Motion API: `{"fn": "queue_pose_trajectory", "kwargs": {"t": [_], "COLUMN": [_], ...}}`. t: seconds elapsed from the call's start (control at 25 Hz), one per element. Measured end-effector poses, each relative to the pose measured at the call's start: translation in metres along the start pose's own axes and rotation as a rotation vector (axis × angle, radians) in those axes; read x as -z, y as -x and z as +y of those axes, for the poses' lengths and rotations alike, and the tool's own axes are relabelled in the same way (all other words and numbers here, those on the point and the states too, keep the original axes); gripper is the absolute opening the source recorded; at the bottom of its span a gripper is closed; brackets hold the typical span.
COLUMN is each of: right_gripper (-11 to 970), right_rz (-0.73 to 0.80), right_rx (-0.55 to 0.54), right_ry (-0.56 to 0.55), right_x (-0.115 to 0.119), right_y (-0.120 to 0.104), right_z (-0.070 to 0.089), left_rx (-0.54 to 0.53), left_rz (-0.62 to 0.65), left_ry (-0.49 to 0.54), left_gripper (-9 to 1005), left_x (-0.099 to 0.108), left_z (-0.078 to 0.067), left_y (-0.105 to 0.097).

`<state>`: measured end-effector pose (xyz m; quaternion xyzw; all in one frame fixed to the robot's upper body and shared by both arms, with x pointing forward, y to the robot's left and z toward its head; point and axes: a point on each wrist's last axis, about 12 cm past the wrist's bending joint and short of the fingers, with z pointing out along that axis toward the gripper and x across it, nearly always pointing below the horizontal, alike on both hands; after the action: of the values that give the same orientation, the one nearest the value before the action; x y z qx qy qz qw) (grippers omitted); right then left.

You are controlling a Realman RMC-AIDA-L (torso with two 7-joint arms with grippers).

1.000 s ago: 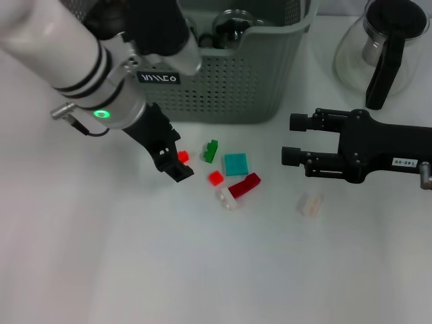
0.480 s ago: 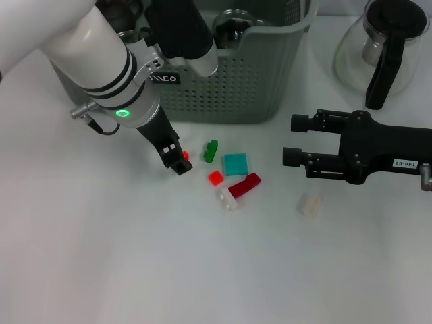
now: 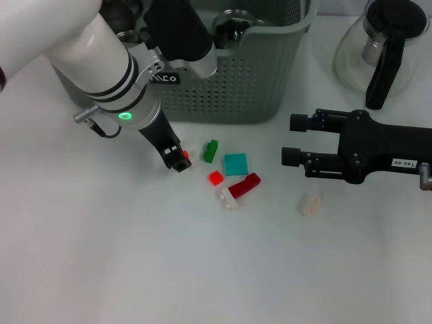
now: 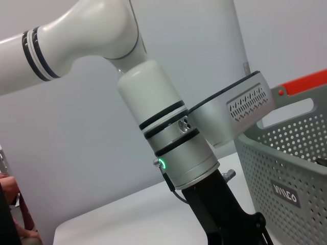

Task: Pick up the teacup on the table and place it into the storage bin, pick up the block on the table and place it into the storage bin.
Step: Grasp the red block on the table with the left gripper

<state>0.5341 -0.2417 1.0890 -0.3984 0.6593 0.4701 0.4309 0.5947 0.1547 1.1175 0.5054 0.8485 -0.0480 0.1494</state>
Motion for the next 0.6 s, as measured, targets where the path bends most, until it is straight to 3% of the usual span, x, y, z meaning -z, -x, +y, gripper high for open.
{"fn": "queue_pose_trajectory", "kwargs": {"t": [0.6], "right_gripper": [741], "right_rz": [-0.001], "right_rx": [-0.003], "right_ry": [0.000], "right_x": [0.0001], "right_y": [-0.0009], "right_z": [0.0006], "left_rx": [0.010], "left_rz": [0.016], "left_ry": [-0.004], "left_gripper": [452], "left_x": [-0.0084], "left_z": [-0.0011], "left_y": [0.0001]}}
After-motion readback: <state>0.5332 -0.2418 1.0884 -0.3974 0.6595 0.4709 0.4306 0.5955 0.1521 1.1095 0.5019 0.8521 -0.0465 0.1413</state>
